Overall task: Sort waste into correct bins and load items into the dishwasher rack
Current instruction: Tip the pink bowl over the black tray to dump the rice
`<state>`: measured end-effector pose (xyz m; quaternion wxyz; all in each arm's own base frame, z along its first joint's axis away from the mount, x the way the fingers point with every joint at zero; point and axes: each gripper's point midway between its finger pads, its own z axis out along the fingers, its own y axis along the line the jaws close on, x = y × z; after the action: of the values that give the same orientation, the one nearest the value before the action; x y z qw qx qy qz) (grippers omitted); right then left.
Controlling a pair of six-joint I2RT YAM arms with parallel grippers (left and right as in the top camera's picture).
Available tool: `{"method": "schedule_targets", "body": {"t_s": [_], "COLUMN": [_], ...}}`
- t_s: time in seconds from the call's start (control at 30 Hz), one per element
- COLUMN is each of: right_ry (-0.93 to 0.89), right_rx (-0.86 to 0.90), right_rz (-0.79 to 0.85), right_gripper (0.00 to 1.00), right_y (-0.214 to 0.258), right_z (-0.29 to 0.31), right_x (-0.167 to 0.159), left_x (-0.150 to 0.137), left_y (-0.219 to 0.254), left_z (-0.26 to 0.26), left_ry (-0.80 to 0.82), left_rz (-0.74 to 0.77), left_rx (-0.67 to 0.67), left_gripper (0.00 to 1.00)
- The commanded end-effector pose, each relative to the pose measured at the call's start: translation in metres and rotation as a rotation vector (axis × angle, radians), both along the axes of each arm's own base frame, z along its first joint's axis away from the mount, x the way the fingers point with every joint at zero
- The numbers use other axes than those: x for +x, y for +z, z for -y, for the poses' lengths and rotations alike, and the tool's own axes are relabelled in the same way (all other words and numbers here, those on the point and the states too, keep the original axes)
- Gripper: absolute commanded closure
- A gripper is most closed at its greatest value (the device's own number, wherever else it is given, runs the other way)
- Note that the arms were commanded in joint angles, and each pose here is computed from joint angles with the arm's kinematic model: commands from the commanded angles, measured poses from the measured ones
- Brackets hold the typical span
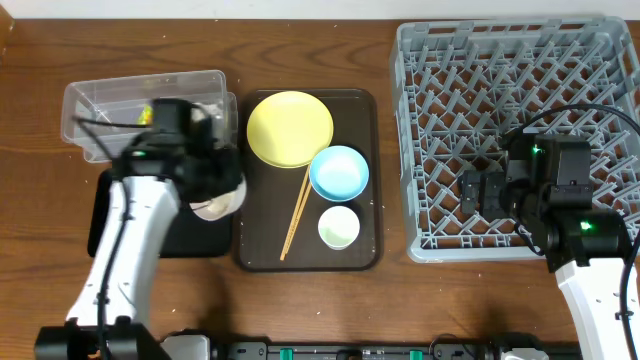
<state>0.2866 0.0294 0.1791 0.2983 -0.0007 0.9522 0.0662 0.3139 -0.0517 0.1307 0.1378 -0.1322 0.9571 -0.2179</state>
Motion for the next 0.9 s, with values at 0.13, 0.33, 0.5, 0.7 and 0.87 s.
{"method": "schedule_targets", "body": {"t_s": [0.13, 0.33, 0.5, 0.7, 0.87], "right_ry": [-0.003, -0.003, -0.003, -0.003, -0.003], "right_rx": [0.005, 0.005, 0.005, 0.005, 0.005], "right_rz": [0.022, 0.023, 0.023, 0.023, 0.022], "right_gripper": [0.01, 0.01, 0.01, 0.01, 0.01], "right_y": [0.009, 0.009, 0.009, 0.009, 0.009], "right_z": [-0.001, -0.001, -0.001, -0.001, -0.001], "right_x": [0.002, 0.002, 0.002, 0.002, 0.002], "left_x": [0.008, 0.012, 0.012, 0.011, 0.012], "left_y": [0.008, 0.001, -0.004, 0.002, 0.028], "left_z": [-0.015, -0.037, -0.058, -0.080, -0.093], "left_ry": [-0.050, 0.028, 0.115, 0.200, 0.282], "left_rz": [0.081, 0.090, 0.103, 0.142, 0.195], "left_rx": [-0.410, -0.683, -0.841, -0.922, -1.072], "left_gripper": [0.94, 0.94, 0.94, 0.94, 0.94]}}
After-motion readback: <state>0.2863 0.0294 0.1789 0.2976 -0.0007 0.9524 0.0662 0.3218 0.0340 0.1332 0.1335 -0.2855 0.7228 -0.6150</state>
